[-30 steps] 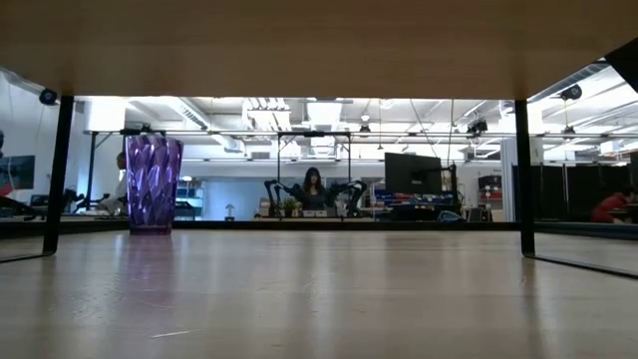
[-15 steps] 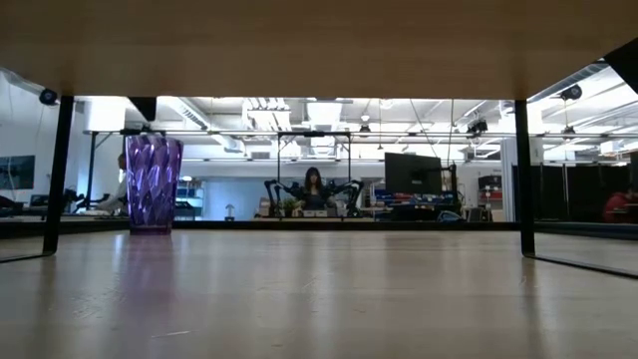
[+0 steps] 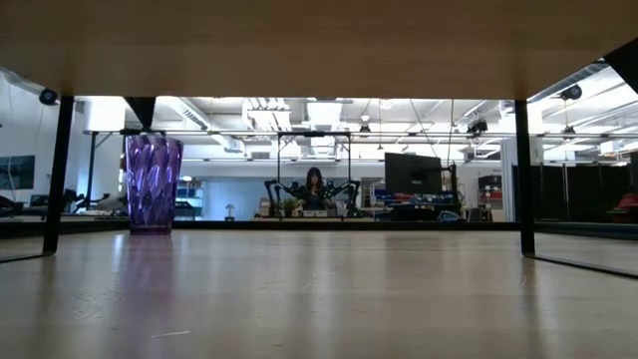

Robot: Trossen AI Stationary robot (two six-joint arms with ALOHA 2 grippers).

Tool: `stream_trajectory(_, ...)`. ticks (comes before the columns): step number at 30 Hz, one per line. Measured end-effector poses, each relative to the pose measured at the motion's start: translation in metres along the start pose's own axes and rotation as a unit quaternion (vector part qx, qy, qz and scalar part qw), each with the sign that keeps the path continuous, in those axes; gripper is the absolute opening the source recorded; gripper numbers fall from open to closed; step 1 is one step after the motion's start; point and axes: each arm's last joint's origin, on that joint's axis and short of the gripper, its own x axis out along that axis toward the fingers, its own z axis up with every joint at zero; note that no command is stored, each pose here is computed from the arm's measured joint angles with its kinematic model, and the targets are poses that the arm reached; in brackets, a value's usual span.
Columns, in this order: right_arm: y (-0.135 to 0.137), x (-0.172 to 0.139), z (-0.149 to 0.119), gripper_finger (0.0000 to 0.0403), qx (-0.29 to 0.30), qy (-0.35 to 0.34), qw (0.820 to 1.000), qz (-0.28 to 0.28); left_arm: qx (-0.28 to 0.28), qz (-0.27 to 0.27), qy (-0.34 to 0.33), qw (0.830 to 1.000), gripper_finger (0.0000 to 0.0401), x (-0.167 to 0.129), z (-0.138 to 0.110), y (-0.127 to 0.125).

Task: Stack small to large cups/mugs on shelf
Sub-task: Put the purple glass on the shelf

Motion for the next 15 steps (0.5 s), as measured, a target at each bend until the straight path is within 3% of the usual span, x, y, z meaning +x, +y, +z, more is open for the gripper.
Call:
stream_trajectory(6, 0.000, 0.000, 0.000, 0.0212, -0.008, 0.000, 1.000, 0.000, 0.011, -0.018, 0.028, 0.999, 0.0012, 0.013, 0.006, -0.003)
stream_trajectory(15, 0.000, 0.000, 0.000, 0.0212, -0.009, 0.002, 1.000, -0.001, 0.013, -0.018, 0.009, 1.000, 0.0115, 0.005, 0.005, -0.002)
